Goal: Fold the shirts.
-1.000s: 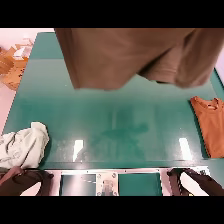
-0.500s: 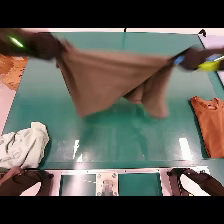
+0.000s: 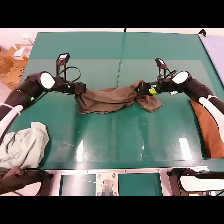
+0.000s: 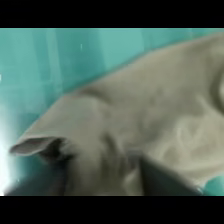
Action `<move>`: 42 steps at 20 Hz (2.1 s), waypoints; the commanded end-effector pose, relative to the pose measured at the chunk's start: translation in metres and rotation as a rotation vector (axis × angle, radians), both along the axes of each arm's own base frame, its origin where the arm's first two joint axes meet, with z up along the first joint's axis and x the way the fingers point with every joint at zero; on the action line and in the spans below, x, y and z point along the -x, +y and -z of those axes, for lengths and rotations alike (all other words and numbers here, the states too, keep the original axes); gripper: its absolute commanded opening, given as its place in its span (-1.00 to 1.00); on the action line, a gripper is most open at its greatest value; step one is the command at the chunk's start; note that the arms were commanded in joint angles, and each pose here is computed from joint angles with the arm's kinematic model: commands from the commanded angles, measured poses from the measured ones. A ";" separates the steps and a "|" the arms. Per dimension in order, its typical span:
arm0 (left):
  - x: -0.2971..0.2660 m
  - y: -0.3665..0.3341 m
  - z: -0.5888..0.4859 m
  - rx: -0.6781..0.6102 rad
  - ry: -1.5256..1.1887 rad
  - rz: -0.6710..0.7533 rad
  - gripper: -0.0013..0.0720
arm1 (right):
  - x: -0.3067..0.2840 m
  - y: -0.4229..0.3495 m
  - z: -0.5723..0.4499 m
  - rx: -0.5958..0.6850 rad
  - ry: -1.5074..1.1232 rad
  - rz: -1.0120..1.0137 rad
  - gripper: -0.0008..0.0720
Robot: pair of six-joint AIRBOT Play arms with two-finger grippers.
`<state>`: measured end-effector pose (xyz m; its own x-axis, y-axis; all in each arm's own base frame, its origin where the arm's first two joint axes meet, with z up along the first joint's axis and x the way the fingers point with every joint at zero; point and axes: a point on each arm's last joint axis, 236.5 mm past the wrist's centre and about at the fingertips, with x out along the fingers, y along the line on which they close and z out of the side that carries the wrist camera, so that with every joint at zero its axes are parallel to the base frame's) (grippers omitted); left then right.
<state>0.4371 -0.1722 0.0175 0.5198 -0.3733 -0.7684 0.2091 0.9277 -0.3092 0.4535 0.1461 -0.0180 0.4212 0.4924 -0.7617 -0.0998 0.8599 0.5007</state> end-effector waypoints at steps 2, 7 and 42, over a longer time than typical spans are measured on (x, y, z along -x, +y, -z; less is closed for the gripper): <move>-0.022 0.015 -0.026 -0.011 -0.020 -0.011 0.47 | -0.010 -0.030 -0.040 -0.030 0.011 -0.013 0.05; -0.024 0.083 -0.046 -0.026 0.059 -0.088 0.47 | 0.039 -0.074 -0.047 -0.074 0.137 0.051 0.05; -0.021 0.034 0.027 0.344 0.281 0.142 -0.90 | -0.039 -0.149 -0.002 -0.155 0.048 0.352 -0.93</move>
<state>0.4637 -0.1610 -0.0151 0.2416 -0.7074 -0.6643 0.1932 0.7059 -0.6815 0.4852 0.0189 -0.0261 0.5188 0.4615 -0.7196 0.2050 0.7500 0.6289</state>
